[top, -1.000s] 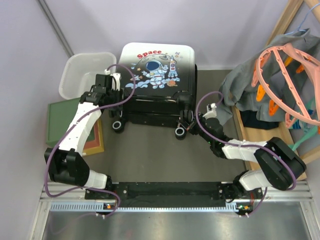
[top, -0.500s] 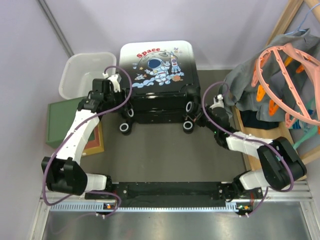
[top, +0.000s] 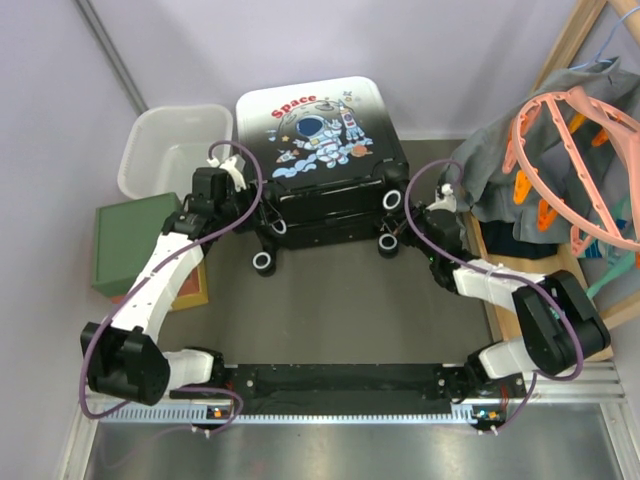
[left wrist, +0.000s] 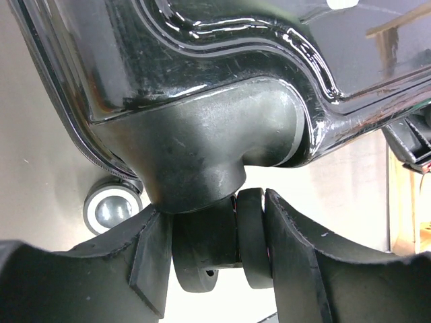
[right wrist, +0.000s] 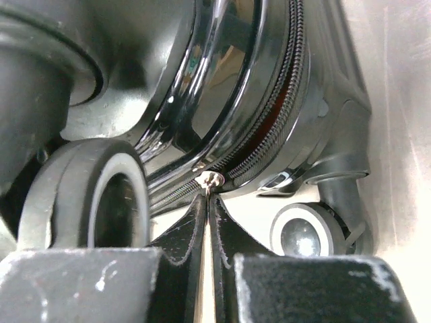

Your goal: Open, take out, and arrange the luggage

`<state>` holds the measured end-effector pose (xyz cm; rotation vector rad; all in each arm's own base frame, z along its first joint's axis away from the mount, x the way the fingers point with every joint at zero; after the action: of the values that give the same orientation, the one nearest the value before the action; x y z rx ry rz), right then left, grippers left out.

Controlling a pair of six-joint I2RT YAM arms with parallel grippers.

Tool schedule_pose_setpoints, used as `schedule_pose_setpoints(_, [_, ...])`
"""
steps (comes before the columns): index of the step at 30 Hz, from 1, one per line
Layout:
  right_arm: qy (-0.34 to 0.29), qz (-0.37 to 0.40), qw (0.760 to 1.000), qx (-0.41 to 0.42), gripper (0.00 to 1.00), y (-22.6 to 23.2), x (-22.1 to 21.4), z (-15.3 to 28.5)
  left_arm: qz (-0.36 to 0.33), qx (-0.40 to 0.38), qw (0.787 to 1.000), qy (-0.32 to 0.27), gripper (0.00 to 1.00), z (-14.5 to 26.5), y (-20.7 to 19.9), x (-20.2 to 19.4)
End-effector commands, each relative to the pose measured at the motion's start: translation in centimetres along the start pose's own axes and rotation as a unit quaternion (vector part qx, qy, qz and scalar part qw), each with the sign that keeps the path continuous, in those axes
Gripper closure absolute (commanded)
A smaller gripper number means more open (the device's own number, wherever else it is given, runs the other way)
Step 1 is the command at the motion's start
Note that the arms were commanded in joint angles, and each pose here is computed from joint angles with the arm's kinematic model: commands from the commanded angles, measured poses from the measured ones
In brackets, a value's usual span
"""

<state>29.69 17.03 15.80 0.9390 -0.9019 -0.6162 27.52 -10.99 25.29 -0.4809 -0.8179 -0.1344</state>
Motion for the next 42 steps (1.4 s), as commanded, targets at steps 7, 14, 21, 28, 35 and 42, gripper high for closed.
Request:
schedule_pose_setpoints(7, [0.031,-0.025,0.997,0.063,1.0,4.6,-6.3,2.1,-0.023,-0.173,0.984,0.045,1.0,-0.5,-6.2,-0.7])
schedule_pose_setpoints(14, [0.04,-0.012,0.996,0.081,1.0,8.9,-7.5,1.9,-0.036,-0.177,0.982,0.048,1.0,-0.5,-6.9,-0.8])
schedule_pose_setpoints(21, [0.109,0.046,0.989,0.093,1.0,12.0,-13.6,0.6,-0.062,-0.178,0.982,0.033,1.0,0.5,-7.8,0.3])
schedule_pose_setpoints(28, [0.173,0.088,0.974,0.12,1.0,13.3,-18.1,0.4,-0.051,-0.179,0.981,0.054,1.0,0.9,-7.5,-0.9])
schedule_pose_setpoints(35, [0.193,0.085,0.965,0.156,1.0,15.3,-19.6,-0.4,-0.059,-0.172,0.982,0.051,1.0,2.0,-7.7,-0.4])
schedule_pose_setpoints(42, [0.221,0.085,0.957,0.166,1.0,15.8,-20.9,-1.2,-0.053,-0.179,0.981,0.057,1.0,2.3,-7.8,-0.5])
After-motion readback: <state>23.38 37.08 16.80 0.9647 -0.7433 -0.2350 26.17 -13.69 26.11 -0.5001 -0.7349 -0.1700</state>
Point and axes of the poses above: each gripper's point midway between its finger pads, its own z axis back along the fingers, its own y axis along the line the jaws close on, x = y × z, the point moved 8 cm from there along z, back along the fingers, and after that the axes turned 14 degrees about -z, right-handed, at the moved point
